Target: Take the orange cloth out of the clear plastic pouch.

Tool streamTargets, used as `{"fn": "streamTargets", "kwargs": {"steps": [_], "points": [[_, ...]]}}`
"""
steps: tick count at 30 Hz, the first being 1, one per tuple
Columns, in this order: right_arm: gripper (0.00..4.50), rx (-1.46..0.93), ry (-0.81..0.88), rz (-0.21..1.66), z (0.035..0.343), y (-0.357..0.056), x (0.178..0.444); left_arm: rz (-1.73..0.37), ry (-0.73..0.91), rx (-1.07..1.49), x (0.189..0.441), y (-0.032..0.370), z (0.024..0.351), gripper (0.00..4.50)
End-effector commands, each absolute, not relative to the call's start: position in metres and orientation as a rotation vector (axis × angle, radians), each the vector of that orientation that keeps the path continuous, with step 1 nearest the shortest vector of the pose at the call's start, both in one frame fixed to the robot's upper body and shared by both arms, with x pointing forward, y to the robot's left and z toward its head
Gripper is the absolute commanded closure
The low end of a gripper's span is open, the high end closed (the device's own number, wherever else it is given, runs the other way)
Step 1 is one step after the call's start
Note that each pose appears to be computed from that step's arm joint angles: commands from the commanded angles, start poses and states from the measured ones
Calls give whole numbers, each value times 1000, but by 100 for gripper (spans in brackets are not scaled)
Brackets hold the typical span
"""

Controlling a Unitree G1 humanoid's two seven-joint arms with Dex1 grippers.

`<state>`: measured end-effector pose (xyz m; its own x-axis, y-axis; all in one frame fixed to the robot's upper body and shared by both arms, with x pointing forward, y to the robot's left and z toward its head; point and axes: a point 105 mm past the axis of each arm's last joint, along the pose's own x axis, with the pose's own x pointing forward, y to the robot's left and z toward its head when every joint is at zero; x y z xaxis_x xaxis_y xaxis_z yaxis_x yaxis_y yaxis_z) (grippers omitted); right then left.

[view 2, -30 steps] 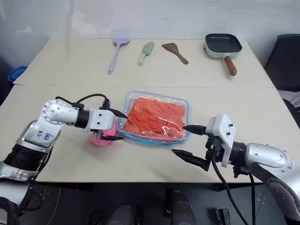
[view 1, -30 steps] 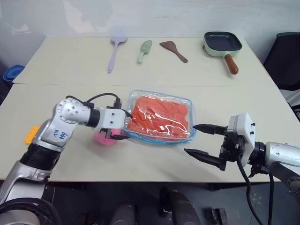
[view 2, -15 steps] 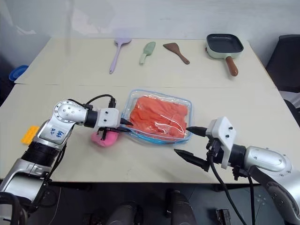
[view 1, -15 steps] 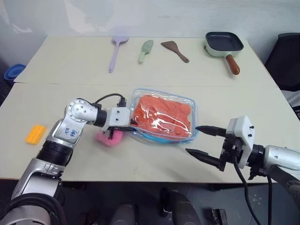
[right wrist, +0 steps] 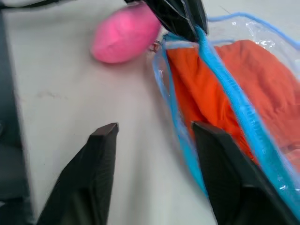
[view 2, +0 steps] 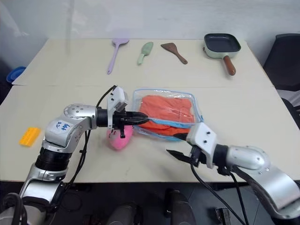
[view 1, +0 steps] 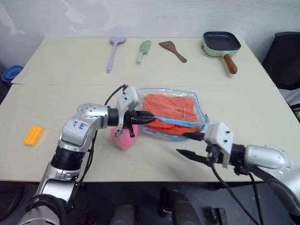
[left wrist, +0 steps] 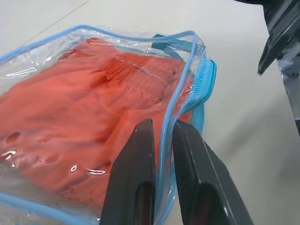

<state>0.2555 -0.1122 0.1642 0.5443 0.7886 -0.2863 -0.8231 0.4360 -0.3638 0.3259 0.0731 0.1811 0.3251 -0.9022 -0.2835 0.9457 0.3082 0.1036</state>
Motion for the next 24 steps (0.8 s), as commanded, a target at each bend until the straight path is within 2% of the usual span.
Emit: {"fn": "streamTargets", "kwargs": {"steps": [1,5,6,8,12,24], "points": [[211,-622,14,927,162,-110,280,-1244,143,314,320,70,186,386],[211,-731,3,936,153,-105,298,-1248,144,319,318,68,184,386],[194,-762,2,950,149,-103,301,-1250,141,319,318,67,184,386],[149,-836,-13,949,143,-101,308,-1254,135,322,317,65,184,386],[22,-877,-38,940,141,-98,316,-1259,126,322,316,62,185,386],[22,-812,-53,941,143,-88,325,-1266,121,336,312,60,184,386]]}}
